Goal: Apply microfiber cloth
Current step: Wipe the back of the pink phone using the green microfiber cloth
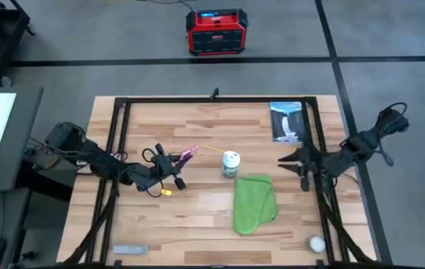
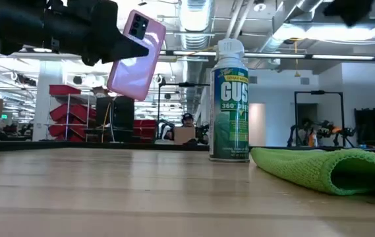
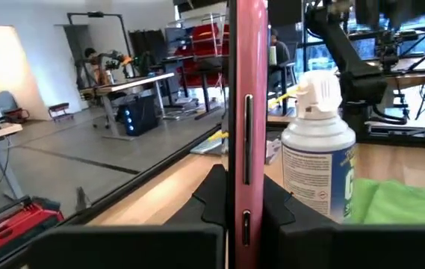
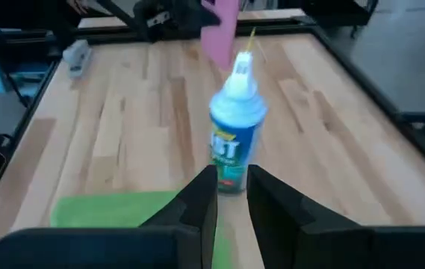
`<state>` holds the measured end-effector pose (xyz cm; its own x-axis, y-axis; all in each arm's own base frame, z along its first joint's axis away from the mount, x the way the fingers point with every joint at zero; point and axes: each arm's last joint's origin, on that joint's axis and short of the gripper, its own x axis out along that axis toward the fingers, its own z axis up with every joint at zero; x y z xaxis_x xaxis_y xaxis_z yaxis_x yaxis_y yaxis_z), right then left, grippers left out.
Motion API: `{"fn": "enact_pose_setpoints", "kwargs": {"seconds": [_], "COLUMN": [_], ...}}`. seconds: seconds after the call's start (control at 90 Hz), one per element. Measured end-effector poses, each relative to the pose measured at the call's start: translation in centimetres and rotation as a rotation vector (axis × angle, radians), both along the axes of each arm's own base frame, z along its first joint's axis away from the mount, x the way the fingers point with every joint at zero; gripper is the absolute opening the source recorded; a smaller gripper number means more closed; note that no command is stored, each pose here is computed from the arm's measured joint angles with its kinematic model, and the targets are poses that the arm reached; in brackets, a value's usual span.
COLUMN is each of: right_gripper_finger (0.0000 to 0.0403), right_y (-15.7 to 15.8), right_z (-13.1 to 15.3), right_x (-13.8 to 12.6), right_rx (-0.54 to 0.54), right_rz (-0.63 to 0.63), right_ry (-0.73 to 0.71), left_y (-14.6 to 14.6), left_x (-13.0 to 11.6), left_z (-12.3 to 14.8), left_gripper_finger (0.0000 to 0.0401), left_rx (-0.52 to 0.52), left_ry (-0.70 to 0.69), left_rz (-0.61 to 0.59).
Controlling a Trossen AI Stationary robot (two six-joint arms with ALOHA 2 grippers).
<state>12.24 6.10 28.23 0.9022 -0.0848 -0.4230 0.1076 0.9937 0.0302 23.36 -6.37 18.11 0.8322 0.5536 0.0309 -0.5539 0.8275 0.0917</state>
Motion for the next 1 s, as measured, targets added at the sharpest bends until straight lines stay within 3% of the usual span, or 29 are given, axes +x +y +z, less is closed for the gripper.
{"fn": "enact_pose_setpoints", "kwargs": {"seconds": [0.178, 0.311, 0.567, 0.889, 1.0], "right_gripper_finger": [0.0063, 0.0063, 0.0063, 0.0063, 0.0062], "right_y": [1.3, 2.3, 3.8, 2.7, 2.4], "right_z": [-3.0, -3.6, -4.8, -4.7, -5.4], "right_x": [1.5, 2.7, 4.2, 4.6, 4.8], "right_rx": [0.071, 0.110, 0.039, -0.007, 0.009], "right_rz": [0.073, 0.121, 0.171, 0.142, 0.202], "right_ry": [-0.038, -0.066, -0.039, -0.060, -0.116], "left_y": [-0.1, -0.4, -0.4, -0.5, -0.6], "left_x": [0.0, -0.1, -0.1, -0.1, 0.0], "left_z": [0.0, 0.0, -0.1, -0.1, -0.1], "left_gripper_finger": [0.0000, 0.0000, 0.0000, 0.0000, 0.0000], "left_rx": [0.000, 0.002, 0.008, 0.007, 0.009], "left_ry": [0.000, 0.002, 0.009, 0.009, 0.010], "left_rz": [-0.005, -0.015, -0.021, -0.053, -0.074]}}
